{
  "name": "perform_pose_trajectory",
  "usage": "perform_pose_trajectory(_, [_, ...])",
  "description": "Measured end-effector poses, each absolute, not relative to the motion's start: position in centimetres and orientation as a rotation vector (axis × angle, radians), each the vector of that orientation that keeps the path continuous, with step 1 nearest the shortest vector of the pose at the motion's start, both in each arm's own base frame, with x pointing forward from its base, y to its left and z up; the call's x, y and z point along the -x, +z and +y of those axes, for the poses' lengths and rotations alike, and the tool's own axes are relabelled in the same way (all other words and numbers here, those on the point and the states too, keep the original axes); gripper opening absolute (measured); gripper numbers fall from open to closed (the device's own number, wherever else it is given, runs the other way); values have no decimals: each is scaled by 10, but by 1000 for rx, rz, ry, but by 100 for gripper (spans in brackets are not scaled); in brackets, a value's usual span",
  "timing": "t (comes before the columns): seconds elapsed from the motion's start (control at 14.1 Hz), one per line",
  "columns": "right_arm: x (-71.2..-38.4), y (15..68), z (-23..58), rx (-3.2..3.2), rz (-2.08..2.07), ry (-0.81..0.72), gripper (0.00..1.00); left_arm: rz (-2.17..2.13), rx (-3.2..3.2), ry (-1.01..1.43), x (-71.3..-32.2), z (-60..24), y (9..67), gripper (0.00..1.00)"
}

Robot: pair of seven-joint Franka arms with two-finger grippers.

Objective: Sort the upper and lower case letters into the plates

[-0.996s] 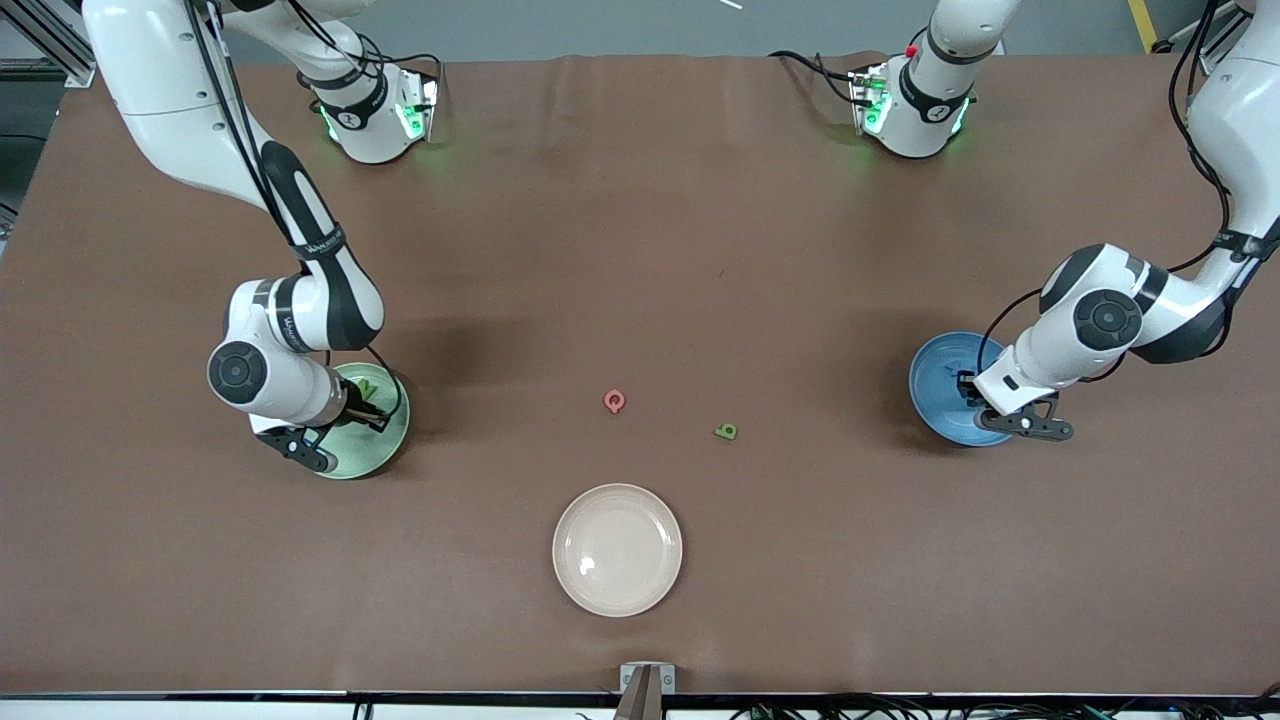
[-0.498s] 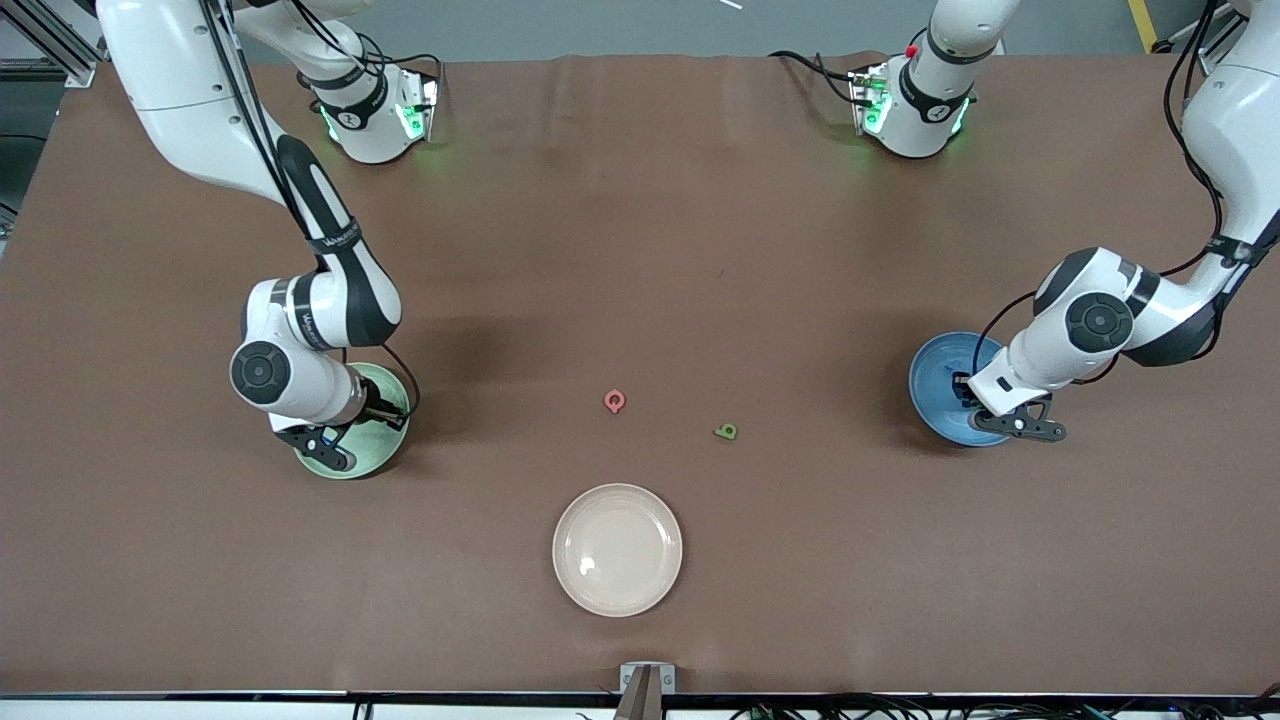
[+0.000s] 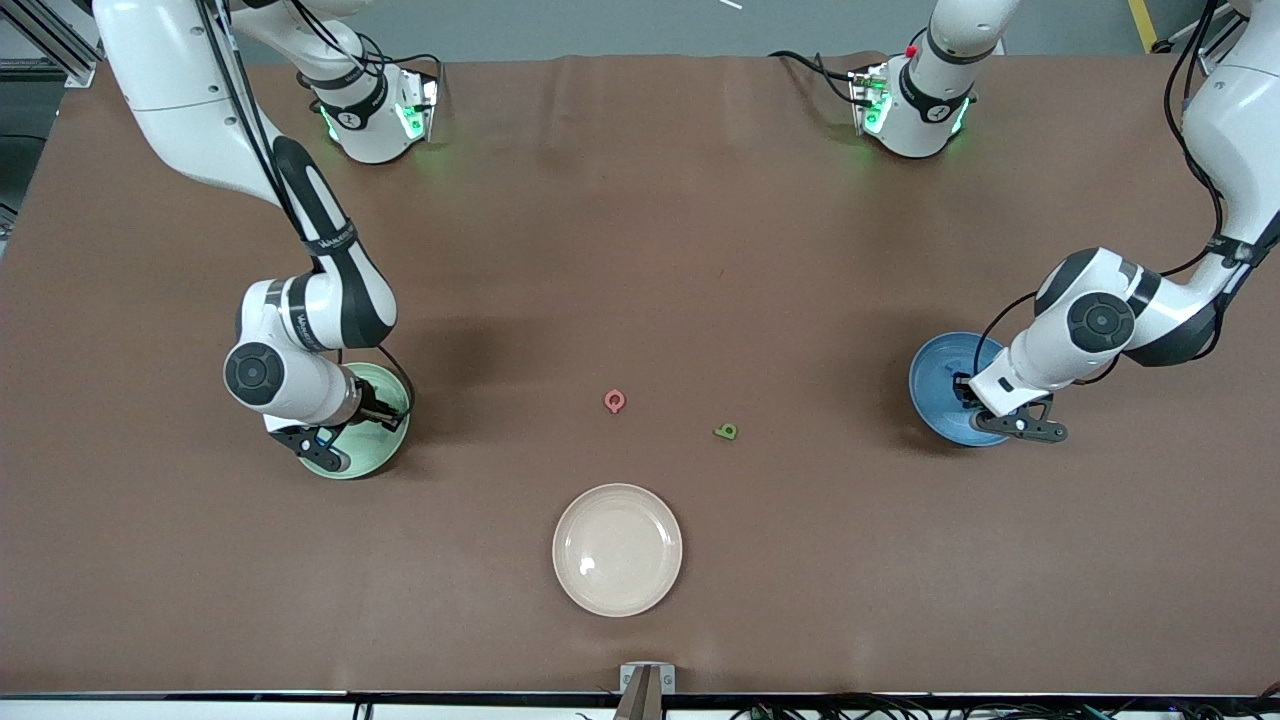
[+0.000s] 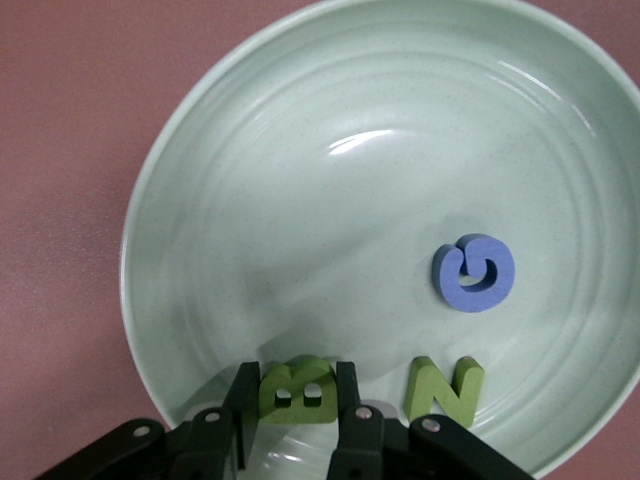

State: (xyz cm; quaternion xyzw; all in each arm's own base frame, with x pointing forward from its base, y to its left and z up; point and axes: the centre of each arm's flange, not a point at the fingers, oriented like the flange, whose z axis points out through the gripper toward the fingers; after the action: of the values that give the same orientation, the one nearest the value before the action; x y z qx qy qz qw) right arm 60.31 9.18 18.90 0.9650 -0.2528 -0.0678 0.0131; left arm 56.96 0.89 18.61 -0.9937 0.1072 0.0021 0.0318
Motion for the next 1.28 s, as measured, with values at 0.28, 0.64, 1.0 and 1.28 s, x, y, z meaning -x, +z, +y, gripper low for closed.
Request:
perform_pose_trajectory(0.28, [-606,194,92,-3012,-789,-197,70,395,3065,-46,-575,-19,208,67])
perform_pose_trajectory(0.64, [-621,244,105,-2992,-852,-228,100,401,3054,-38,-573,-93,265,100])
perform_pose_trajectory(1.0, [-606,279,231,-2924,-1093,-151,100,438,3047,-87,-560,-233,275,100])
perform_pose_trajectory(1.28, [-578,278,332,-2911,-1272,-70,100,421,3067,7,-552,-324,258,100])
